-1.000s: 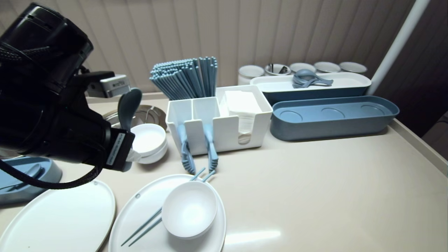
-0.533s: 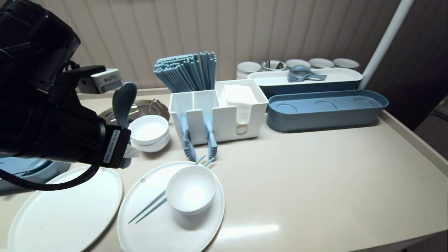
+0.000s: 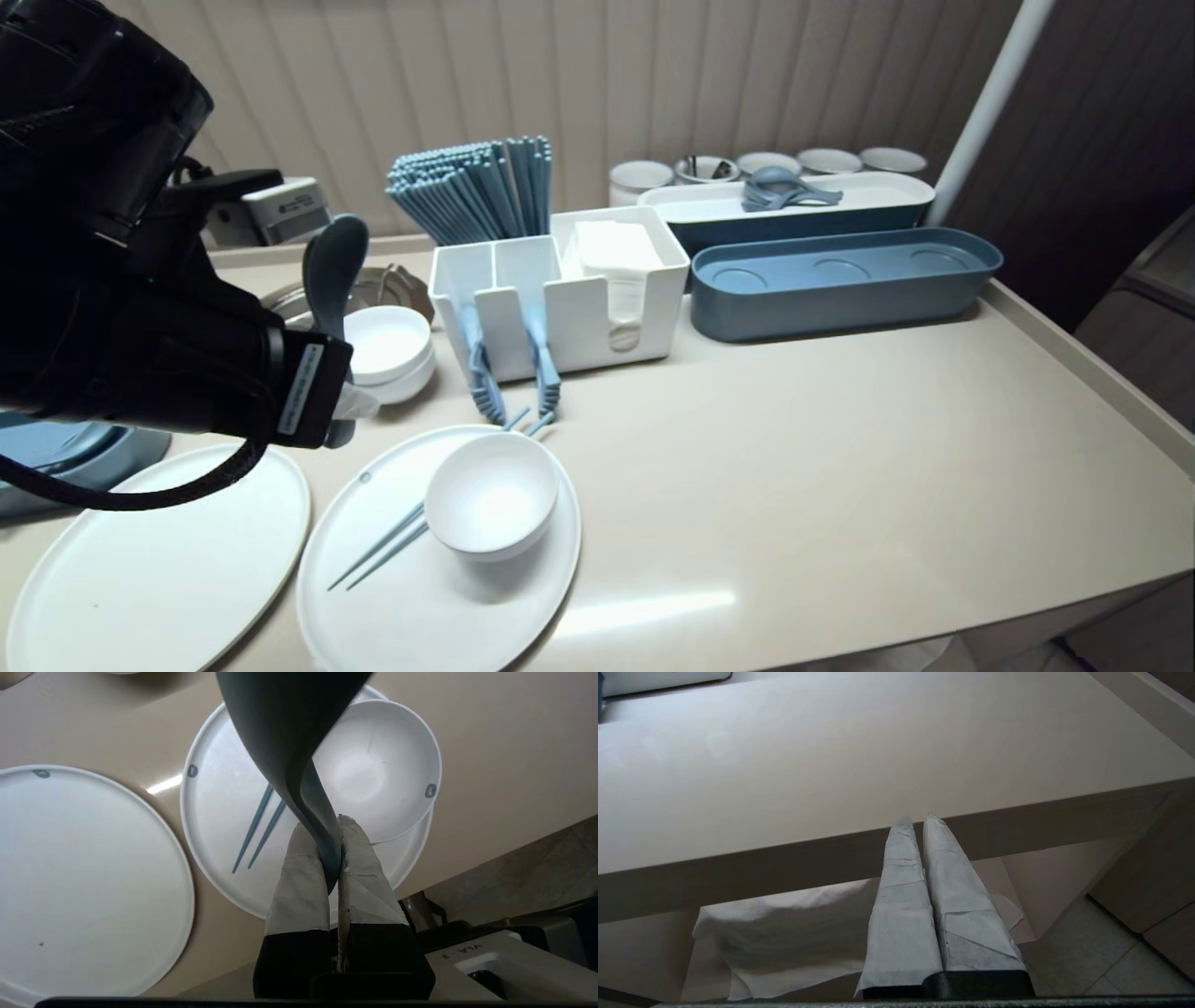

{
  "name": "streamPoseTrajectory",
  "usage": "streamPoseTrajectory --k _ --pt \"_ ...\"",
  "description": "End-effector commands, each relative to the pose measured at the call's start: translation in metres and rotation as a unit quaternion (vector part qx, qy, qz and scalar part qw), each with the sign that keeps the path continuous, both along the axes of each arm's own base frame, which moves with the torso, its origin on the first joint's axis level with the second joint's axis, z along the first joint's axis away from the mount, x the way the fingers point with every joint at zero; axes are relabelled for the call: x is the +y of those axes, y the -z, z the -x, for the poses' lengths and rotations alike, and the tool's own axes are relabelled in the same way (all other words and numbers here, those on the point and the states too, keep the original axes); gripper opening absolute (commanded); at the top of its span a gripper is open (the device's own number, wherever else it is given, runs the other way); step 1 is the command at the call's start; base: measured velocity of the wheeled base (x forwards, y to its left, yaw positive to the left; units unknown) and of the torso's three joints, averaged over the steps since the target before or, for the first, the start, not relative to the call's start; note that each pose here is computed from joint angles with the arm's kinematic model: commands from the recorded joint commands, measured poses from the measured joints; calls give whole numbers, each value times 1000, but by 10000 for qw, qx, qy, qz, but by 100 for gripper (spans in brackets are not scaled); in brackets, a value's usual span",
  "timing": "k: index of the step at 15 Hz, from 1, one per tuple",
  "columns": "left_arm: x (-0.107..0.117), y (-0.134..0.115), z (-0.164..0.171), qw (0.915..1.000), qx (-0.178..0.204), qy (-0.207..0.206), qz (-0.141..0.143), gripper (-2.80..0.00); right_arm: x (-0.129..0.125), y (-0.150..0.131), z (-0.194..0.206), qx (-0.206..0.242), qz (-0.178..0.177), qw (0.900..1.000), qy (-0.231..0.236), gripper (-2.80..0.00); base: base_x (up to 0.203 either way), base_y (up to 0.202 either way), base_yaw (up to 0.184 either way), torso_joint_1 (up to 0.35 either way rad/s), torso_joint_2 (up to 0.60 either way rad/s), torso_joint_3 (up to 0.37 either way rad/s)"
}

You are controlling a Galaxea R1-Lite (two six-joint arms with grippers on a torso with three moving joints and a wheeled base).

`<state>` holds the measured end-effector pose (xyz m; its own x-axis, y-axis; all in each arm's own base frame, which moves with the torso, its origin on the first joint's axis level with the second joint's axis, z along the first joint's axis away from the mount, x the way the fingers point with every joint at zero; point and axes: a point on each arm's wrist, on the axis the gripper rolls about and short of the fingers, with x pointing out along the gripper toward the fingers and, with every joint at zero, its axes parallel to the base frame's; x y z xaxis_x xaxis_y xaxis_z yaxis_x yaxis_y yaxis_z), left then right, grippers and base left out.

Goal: Put the spoon back from the bowl

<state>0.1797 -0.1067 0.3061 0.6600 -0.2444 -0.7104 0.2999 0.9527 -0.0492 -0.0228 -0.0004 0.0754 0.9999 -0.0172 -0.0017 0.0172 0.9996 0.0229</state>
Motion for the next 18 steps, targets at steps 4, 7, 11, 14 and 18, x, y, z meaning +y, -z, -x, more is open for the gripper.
streamPoseTrajectory --k 4,7,11,14,18 --pt "2 -2 3 10000 -18 -21 9 -280 0 0 0 -1 0 10000 -2 -280 0 184 -3 4 4 3" --pt "2 -2 3 10000 -17 -21 8 -280 0 0 0 -1 0 10000 -9 -280 0 194 -3 1 4 4" --pt "1 0 2 10000 15 -21 -12 -280 0 0 0 -1 0 10000 -9 -280 0 197 -2 2 2 4" --pt "2 -1 2 10000 9 -21 -8 -280 0 0 0 -1 0 10000 -3 -280 0 196 -2 2 5 4" --pt "3 1 4 9999 126 -31 -98 -280 0 0 0 -1 0 10000 -3 -280 0 198 -1 1 2 3"
